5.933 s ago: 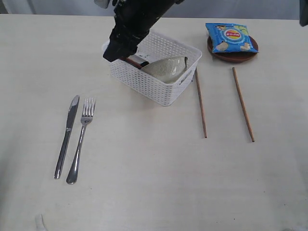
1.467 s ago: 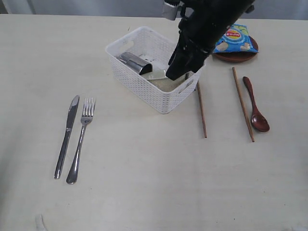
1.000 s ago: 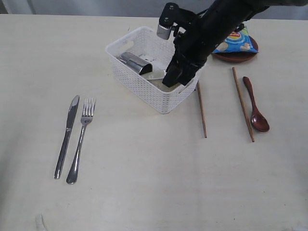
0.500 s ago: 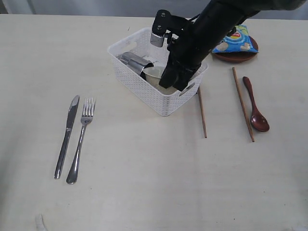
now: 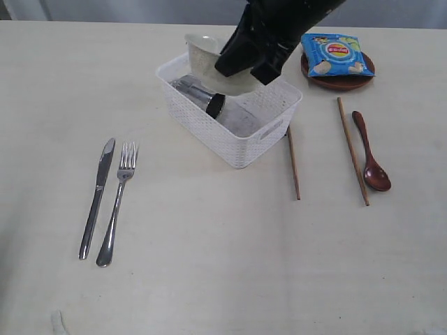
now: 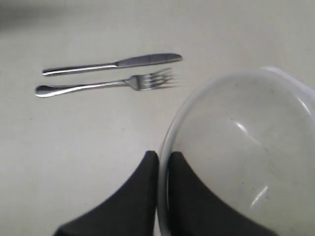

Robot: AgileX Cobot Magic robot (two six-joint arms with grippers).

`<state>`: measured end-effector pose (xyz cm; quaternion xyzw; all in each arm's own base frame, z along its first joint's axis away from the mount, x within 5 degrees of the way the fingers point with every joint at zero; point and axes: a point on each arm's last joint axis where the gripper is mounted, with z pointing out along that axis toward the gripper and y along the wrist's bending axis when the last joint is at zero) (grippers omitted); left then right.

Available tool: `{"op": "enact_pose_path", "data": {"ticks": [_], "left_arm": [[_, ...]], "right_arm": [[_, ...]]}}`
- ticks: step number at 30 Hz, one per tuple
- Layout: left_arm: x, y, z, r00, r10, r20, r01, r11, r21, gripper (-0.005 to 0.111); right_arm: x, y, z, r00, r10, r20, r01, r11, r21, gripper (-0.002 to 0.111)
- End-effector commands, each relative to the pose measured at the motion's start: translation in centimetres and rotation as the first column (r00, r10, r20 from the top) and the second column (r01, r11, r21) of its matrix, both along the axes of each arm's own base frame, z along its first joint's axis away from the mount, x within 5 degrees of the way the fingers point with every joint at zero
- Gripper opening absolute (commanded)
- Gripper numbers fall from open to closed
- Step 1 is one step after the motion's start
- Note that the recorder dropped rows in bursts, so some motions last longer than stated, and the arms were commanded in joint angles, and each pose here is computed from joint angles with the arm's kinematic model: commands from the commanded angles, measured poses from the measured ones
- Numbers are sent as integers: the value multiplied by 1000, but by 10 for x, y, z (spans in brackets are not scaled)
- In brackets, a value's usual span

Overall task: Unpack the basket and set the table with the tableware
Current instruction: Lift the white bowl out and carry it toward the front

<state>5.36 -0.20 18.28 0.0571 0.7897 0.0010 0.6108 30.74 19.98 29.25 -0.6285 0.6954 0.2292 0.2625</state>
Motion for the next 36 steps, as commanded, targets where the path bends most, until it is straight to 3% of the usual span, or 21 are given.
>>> {"op": "enact_pose_path", "data": {"ticks": [1,5,13,17,22,36], "left_arm": [[0,0,-1,1000,-4,0,4,1000,0,0],[0,0,-1,1000,-4,0,4,1000,0,0],[0,0,-1,1000,-4,0,4,1000,0,0],[0,0,-1,1000,-5,-1,5,1000,-6,0],[0,0,-1,1000,-5,0,5,1000,-4,0],[0,0,-1,1000,-5,0,5,1000,-4,0]], "right_arm": [[-27,13,12,991,118,-68,-118,993,14,-1],[-48,30,5,966,212,-148,-214,977,1,-1],[-73,49,-31,924,275,-267,-296,954,-40,-1],[-70,41,-43,933,181,-312,-240,957,-163,-1],[-56,32,-50,974,45,-224,-112,948,-298,-1],[-1,10,-51,980,-199,21,200,962,-185,-1]]}}
